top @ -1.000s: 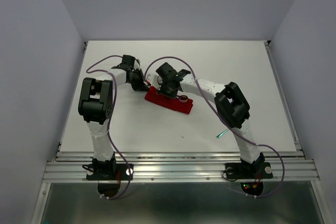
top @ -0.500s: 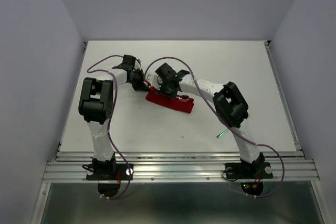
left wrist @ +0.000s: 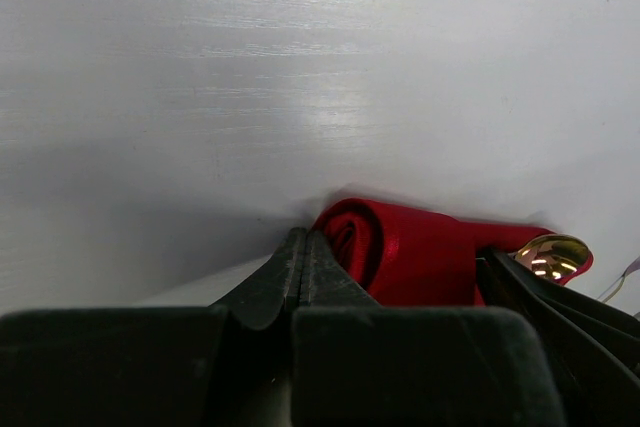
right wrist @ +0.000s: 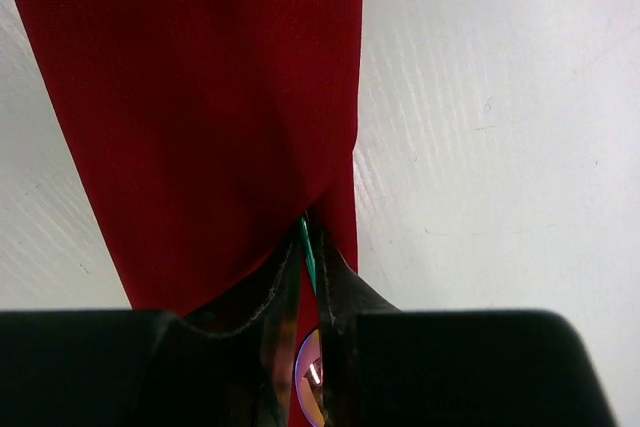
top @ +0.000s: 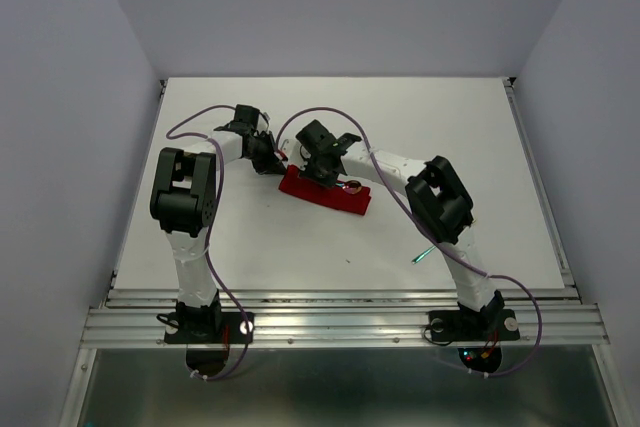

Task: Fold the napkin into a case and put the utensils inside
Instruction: Pick up the spoon from the folded napkin, then pick up the fork from the corner of the board.

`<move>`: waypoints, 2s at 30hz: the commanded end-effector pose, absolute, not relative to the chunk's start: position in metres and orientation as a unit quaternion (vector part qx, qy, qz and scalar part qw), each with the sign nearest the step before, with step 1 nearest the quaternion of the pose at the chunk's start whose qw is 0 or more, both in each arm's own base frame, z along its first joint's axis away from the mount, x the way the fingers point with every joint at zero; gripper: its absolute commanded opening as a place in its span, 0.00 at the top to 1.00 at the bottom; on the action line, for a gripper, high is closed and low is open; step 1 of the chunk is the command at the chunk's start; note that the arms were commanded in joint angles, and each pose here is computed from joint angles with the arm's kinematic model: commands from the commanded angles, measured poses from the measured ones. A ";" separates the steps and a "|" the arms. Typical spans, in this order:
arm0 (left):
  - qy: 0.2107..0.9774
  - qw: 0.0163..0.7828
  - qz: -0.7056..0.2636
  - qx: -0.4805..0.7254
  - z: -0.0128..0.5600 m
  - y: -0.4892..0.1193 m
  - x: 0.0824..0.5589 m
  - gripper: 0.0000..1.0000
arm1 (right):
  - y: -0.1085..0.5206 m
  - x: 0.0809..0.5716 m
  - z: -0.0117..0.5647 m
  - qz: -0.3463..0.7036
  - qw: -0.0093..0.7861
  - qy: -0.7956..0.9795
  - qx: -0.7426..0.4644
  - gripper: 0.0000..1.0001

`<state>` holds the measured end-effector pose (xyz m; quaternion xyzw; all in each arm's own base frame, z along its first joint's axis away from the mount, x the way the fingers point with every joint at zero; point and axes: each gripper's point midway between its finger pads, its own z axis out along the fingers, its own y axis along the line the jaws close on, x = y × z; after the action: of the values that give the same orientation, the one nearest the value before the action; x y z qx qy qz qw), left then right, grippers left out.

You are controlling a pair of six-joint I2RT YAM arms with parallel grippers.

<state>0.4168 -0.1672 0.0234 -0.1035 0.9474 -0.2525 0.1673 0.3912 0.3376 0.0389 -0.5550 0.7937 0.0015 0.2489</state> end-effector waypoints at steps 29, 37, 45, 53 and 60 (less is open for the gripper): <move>0.955 0.155 -0.239 -0.087 0.018 -0.168 0.408 0.96 | 0.313 0.404 0.115 -0.067 0.337 0.812 -0.472 0.47; 0.953 0.159 -0.243 -0.092 0.020 -0.169 0.407 0.96 | 0.248 0.391 0.161 -0.093 0.387 0.846 -0.354 0.43; 0.945 0.199 -0.236 -0.103 0.047 -0.163 0.412 0.96 | 0.113 0.323 0.150 -0.071 0.394 0.917 -0.003 0.26; 0.942 0.217 -0.238 -0.099 0.066 -0.160 0.407 0.96 | 0.093 0.238 0.120 0.035 0.329 0.925 0.189 0.00; 0.941 0.226 -0.235 -0.087 0.080 -0.157 0.399 0.96 | 0.101 0.199 0.085 0.082 0.245 0.906 0.335 0.00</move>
<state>0.4064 -0.1605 0.0589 -0.1014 0.9436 -0.2374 0.2073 0.2276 0.0941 0.1129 0.2185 0.9241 0.0487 0.3097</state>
